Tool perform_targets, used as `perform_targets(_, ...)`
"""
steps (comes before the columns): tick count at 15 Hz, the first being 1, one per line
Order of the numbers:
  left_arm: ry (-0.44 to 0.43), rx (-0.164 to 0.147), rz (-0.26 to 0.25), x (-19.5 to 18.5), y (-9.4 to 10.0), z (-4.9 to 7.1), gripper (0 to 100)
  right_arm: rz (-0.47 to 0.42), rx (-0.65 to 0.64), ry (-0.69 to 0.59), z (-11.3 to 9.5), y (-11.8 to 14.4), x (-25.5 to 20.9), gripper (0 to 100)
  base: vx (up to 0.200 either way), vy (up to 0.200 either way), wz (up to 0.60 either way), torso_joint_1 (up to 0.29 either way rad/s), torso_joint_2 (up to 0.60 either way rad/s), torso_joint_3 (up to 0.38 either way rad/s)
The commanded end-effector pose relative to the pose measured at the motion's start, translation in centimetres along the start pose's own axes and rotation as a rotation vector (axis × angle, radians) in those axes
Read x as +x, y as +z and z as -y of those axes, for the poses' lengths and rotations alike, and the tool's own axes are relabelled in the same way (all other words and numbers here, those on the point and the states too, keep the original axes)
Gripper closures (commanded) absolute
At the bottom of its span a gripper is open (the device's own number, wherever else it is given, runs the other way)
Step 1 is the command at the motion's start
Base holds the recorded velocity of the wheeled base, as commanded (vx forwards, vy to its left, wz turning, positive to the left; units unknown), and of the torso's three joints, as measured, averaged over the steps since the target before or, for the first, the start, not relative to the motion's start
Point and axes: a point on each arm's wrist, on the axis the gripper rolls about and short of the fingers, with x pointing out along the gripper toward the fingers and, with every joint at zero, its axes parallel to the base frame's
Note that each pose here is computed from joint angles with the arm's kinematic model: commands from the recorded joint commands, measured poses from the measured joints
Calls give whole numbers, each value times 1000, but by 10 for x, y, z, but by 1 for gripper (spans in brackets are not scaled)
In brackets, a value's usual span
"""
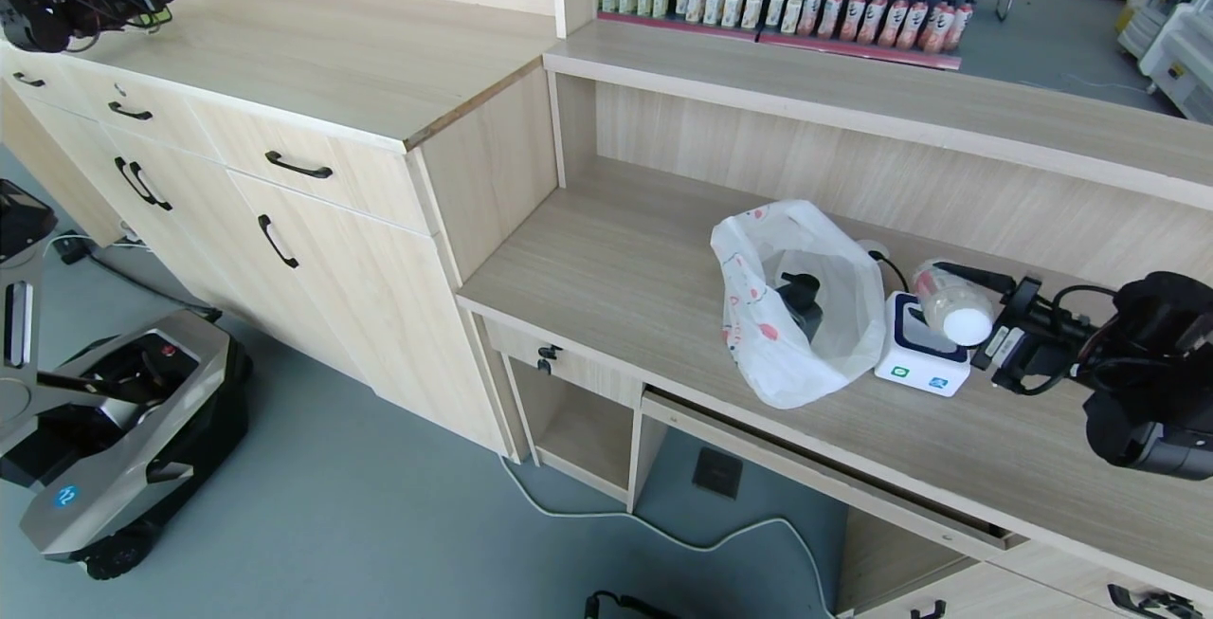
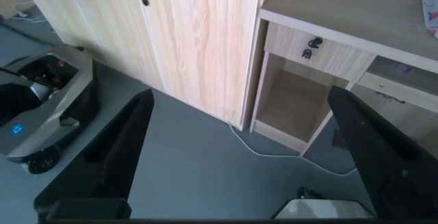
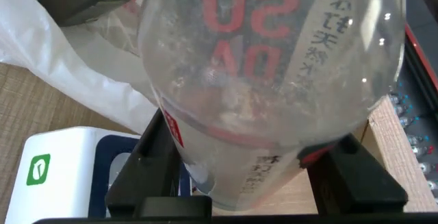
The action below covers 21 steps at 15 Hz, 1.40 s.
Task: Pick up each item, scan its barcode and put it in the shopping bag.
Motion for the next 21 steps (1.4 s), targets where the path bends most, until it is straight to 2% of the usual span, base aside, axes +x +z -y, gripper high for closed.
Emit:
perform_targets(1, 1, 0, -1, 0, 0, 0, 0, -70, 54, -59, 69, 30, -40, 100, 0, 0, 0, 0, 0, 0)
perform_targets(2, 1, 0, 1, 0, 0, 0, 0, -88, 96, -68, 82, 36, -48, 100, 0, 0, 0, 0, 0, 0)
perform_targets(4, 1, 0, -1, 0, 0, 0, 0, -155, 349, -90, 120, 62, -74, 100, 0, 0, 0, 0, 0, 0)
perform_targets(6, 1, 0, -1, 0, 0, 0, 0, -255, 508, -92, 122, 76, -102, 100, 0, 0, 0, 0, 0, 0)
perform_targets(7, 1, 0, 1, 0, 0, 0, 0, -284, 532, -93, 122, 76, -110, 100, 0, 0, 0, 0, 0, 0)
perform_targets(10, 1, 0, 1, 0, 0, 0, 0, -465, 670, -134, 124, 78, -134, 100, 0, 0, 0, 0, 0, 0)
perform_targets(12, 1, 0, -1, 0, 0, 0, 0, -647, 836, -226, 125, 87, -145, 100, 0, 0, 0, 0, 0, 0)
perform_targets(13, 1, 0, 1, 0, 0, 0, 0, -692, 859, -256, 125, 88, -144, 100, 0, 0, 0, 0, 0, 0)
perform_targets(14, 1, 0, 1, 0, 0, 0, 0, -805, 927, -349, 124, 91, -140, 100, 0, 0, 0, 0, 0, 0)
perform_targets(16, 1, 0, 1, 0, 0, 0, 0, -903, 1003, -482, 123, 93, -128, 100, 0, 0, 0, 0, 0, 0)
perform_targets(17, 1, 0, 1, 0, 0, 0, 0, -950, 1006, -502, 117, 94, -129, 100, 0, 0, 0, 0, 0, 0)
perform_targets(18, 1, 0, 1, 0, 0, 0, 0, -956, 1010, -496, 111, 96, -130, 100, 0, 0, 0, 0, 0, 0)
perform_targets(21, 1, 0, -1, 0, 0, 0, 0, -869, 917, -542, 119, 94, -118, 100, 0, 0, 0, 0, 0, 0)
